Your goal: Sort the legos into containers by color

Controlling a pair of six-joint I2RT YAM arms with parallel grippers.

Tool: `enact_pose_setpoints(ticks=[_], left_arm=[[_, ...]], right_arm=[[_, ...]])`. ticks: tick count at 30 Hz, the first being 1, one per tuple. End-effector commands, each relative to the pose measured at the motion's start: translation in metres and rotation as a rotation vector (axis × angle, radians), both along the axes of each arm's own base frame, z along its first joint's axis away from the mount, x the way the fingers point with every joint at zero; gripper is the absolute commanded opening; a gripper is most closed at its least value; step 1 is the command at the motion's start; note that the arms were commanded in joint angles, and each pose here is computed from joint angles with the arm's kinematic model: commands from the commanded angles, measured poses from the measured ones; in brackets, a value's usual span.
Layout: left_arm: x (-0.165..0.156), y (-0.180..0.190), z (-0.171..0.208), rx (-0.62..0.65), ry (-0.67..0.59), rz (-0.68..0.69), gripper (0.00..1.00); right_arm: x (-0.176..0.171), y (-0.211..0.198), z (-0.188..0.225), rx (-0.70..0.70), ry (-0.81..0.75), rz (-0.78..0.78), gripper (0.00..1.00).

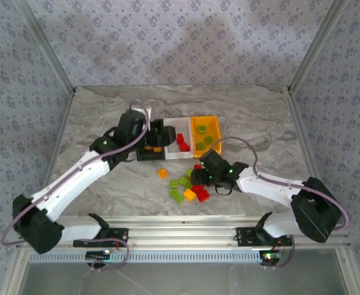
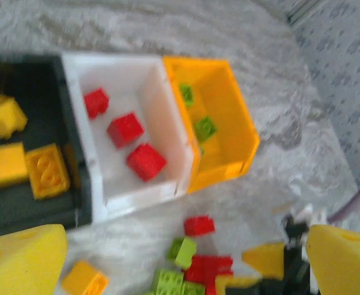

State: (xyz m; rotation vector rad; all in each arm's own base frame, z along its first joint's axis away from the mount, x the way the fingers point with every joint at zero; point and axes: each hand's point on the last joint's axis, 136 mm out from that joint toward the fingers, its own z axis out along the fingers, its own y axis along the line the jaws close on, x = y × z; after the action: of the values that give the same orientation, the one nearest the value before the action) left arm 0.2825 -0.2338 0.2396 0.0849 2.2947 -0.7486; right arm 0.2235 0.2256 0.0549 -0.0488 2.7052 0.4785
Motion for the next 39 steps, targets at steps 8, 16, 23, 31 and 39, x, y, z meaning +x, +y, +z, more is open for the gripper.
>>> enact_pose_setpoints(ticks=[8, 16, 23, 31, 39], left_arm=[[-0.049, 0.053, -0.048, 0.015, 0.079, 0.121, 0.99], [-0.056, 0.061, -0.06, 0.032, 0.103, 0.137, 1.0], [-0.059, 0.064, -0.067, 0.04, 0.112, 0.14, 1.0], [-0.073, 0.075, -0.093, 0.065, 0.16, 0.154, 0.99], [-0.09, 0.086, -0.114, 0.052, 0.201, 0.163, 0.99]], right_arm=[[0.002, -0.001, -0.025, -0.027, 0.068, -0.092, 0.72], [0.002, -0.004, -0.018, 0.01, 0.029, -0.084, 0.58], [-0.001, -0.019, 0.018, 0.017, -0.036, -0.085, 0.56], [0.037, 0.025, 0.081, 0.068, -0.137, 0.064, 0.56], [0.125, 0.09, 0.089, 0.032, -0.189, 0.088, 0.57]])
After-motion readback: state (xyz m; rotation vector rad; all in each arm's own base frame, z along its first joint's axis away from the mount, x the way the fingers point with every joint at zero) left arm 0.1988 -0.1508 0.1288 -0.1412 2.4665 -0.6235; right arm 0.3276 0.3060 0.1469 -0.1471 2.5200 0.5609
